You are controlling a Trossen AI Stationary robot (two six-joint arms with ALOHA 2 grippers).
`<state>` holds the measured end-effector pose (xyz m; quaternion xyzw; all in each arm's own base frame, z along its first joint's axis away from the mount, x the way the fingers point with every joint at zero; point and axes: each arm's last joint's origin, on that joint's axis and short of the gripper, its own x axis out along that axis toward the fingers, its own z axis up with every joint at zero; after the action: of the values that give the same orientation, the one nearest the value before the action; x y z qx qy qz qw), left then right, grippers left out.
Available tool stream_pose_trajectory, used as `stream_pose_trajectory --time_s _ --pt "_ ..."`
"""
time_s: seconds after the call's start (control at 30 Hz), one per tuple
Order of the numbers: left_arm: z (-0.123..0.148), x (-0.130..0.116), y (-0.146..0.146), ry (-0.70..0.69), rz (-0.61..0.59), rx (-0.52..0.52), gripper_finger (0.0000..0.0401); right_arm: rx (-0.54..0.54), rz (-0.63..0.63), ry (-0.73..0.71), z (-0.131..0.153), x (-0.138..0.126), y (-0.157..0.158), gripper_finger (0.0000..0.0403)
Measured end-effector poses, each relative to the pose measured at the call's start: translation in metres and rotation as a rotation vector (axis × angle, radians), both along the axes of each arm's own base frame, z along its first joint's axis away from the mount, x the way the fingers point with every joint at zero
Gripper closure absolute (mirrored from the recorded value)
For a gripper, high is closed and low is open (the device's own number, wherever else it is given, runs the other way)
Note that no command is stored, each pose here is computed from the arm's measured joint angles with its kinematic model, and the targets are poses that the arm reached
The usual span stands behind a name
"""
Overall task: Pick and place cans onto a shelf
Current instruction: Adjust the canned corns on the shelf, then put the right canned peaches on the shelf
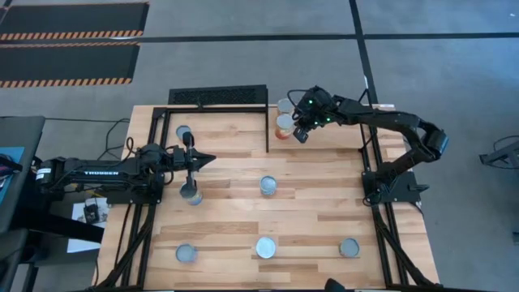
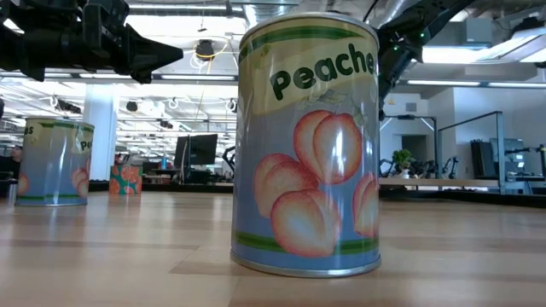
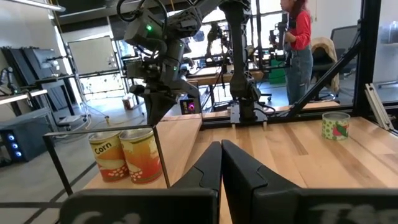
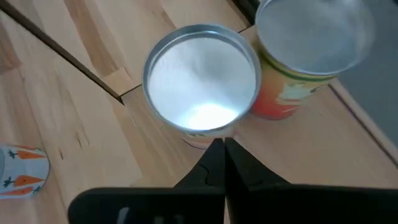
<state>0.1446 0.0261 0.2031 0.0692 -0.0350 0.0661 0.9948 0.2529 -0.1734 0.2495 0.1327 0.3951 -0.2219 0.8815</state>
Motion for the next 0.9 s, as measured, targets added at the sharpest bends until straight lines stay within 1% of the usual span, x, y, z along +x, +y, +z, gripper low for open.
stream_pose_trajectory --time_s 0.17,0.23,0.3,0.43,0.53,0.67,0.83,0.9 --pt "-0.002 0.000 0.000 0.016 0.000 -0.003 0.0400 -0.058 0.074 -0.039 0.025 -0.010 0.023 0.0396" --pt "-0.002 0.000 0.000 0.016 0.000 -0.003 0.0400 -0.083 0.125 -0.073 0.027 -0.011 0.038 0.0399" --pt "-0.002 0.000 0.000 0.017 0.000 -0.003 0.0400 -0.087 0.202 -0.119 0.021 -0.010 0.057 0.0399" --pt "-0.002 0.000 0.000 0.017 -0.001 -0.003 0.0400 -0.050 0.344 -0.157 -0.002 -0.006 0.101 0.0399" --pt "-0.002 0.000 0.000 0.024 0.000 -0.005 0.0400 -0.034 0.393 -0.148 -0.015 -0.002 0.130 0.0399" --pt "-0.003 0.000 0.000 0.032 0.000 -0.006 0.0400 -0.039 0.460 -0.160 -0.018 0.004 0.169 0.0396" --pt "-0.004 0.000 0.000 0.036 0.000 -0.007 0.0400 -0.080 0.538 -0.223 -0.016 0.009 0.217 0.0395" --pt "-0.004 0.000 0.000 0.038 0.000 -0.008 0.0400 -0.095 0.555 -0.207 -0.017 0.011 0.235 0.0394"
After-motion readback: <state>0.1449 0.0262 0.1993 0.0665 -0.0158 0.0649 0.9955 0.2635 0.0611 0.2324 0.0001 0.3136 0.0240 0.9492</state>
